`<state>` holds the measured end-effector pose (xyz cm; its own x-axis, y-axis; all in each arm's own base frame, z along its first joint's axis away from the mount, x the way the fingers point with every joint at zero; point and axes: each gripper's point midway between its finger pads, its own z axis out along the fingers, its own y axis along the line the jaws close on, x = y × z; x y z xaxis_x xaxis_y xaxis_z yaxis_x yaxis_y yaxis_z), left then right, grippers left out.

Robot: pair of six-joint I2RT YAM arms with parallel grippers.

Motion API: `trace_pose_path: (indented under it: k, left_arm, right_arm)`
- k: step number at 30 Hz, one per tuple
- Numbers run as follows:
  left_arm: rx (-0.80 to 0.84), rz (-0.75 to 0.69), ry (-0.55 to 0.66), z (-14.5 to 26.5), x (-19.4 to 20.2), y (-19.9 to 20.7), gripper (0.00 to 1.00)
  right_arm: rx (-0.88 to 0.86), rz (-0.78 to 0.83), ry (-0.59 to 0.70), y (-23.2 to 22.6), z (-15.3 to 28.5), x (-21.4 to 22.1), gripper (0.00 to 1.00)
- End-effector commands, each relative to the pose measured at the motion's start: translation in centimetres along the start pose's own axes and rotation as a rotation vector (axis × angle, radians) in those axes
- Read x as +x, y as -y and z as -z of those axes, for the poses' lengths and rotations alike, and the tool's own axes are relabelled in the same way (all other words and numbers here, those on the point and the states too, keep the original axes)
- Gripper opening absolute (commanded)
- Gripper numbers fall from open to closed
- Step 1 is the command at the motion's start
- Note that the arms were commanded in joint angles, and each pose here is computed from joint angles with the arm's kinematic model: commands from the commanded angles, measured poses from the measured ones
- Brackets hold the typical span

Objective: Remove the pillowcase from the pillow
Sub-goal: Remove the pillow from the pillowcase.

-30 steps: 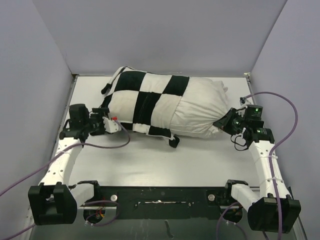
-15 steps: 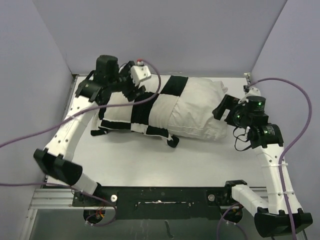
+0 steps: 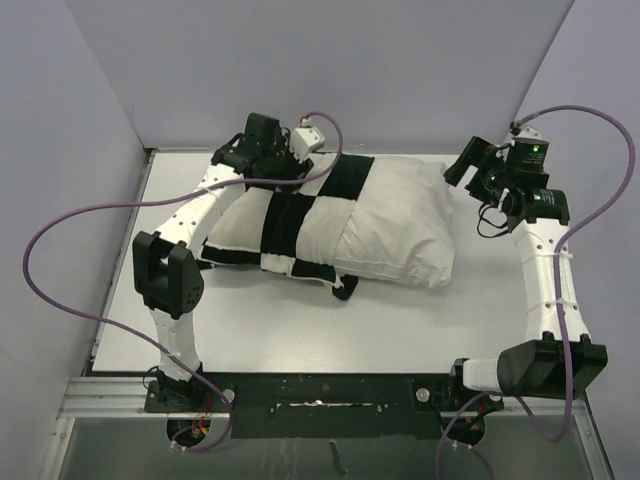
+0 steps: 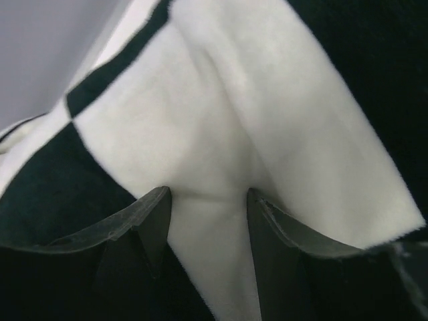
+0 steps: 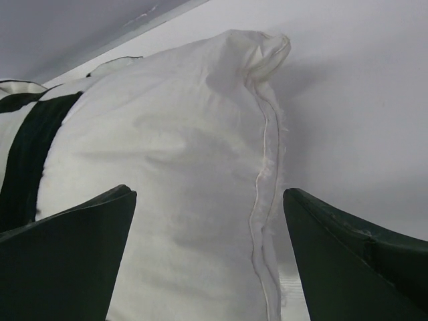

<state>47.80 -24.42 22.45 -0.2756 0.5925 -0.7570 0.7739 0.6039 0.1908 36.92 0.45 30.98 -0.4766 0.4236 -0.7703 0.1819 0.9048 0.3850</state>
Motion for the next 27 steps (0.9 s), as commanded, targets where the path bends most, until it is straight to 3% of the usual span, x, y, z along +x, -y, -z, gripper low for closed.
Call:
trace_pose_path:
  k: [1, 5, 9, 16, 26, 27]
  left_arm:
    - [0.265, -0.068, -0.072, 2.7, 4.3, 7.7, 0.42]
    - [0.399, -0.208, -0.176, 4.9, 10.7, 14.0, 0.34]
    - [0.445, -0.236, -0.239, 6.7, 15.2, 16.8, 0.32]
    - [0.449, -0.218, -0.24, 8.6, 15.6, 17.4, 0.28]
    - [0.477, -0.193, -0.224, 10.3, 15.4, 18.5, 0.23]
    - [0.478, -0.196, -0.221, 10.6, 15.3, 18.6, 0.23]
  right_arm:
    - [-0.037, -0.009, 0.045, -0.7, -2.0, -2.2, 0.98]
    - [-0.034, -0.039, 0.008, -0.4, -4.3, -1.7, 0.98]
    - [-0.089, -0.093, -0.018, -1.5, -5.5, -0.7, 0.98]
    - [-0.218, -0.137, -0.094, -5.0, -6.1, 4.0, 0.98]
    - [-0.254, -0.079, -0.186, -9.5, -9.2, 10.0, 0.99]
    - [-0.3, -0.075, -0.171, -10.6, -9.2, 9.6, 0.92]
